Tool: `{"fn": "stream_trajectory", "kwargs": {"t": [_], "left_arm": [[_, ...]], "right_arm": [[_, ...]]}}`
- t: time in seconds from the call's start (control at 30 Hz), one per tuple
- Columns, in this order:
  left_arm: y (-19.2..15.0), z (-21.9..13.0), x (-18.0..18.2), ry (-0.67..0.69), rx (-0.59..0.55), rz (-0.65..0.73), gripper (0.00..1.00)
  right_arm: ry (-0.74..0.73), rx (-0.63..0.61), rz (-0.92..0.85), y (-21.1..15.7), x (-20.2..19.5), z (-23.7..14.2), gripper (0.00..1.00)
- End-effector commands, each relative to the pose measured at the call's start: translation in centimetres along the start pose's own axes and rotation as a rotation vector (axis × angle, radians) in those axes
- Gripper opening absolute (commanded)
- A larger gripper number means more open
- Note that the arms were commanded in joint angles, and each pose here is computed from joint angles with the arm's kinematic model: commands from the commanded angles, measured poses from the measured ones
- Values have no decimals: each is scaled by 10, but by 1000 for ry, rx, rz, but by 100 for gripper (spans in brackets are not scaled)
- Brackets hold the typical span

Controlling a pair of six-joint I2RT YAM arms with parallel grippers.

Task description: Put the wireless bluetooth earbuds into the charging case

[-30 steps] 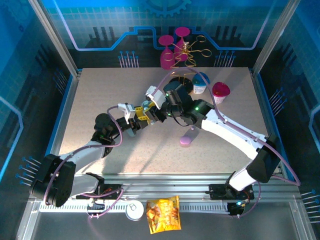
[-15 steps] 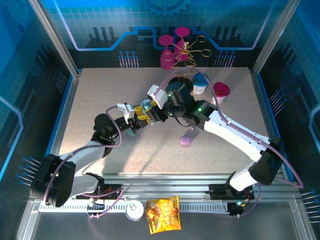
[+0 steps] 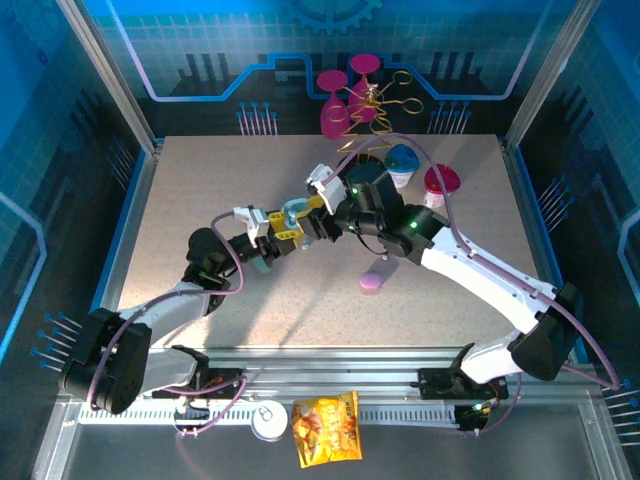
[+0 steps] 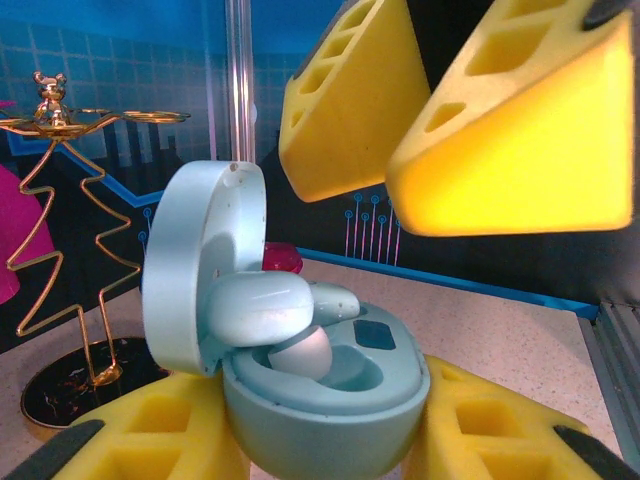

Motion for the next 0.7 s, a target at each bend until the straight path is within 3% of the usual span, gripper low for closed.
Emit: {"fn": "stream_trajectory", "kwargs": {"t": [0.0, 0.67], "left_arm": [[6, -2, -1, -11, -33, 29, 17], [4, -2, -1, -11, -40, 47, 17]], "right_arm": [[34, -20, 33, 7, 0, 0, 38], [43, 81, 121, 6, -5, 28, 35]]}}
Point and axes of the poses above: each hand's point on the last joint's axis, 136 mm out from that joint toward the fingers, its own z axis out along the fingers, its own x axis along the line the jaws close on, y = z × x, the point moved 7 cm from there along -z, back along the fingers, and after that the axes turned 3 degrees about z, right-handed, at the moved point
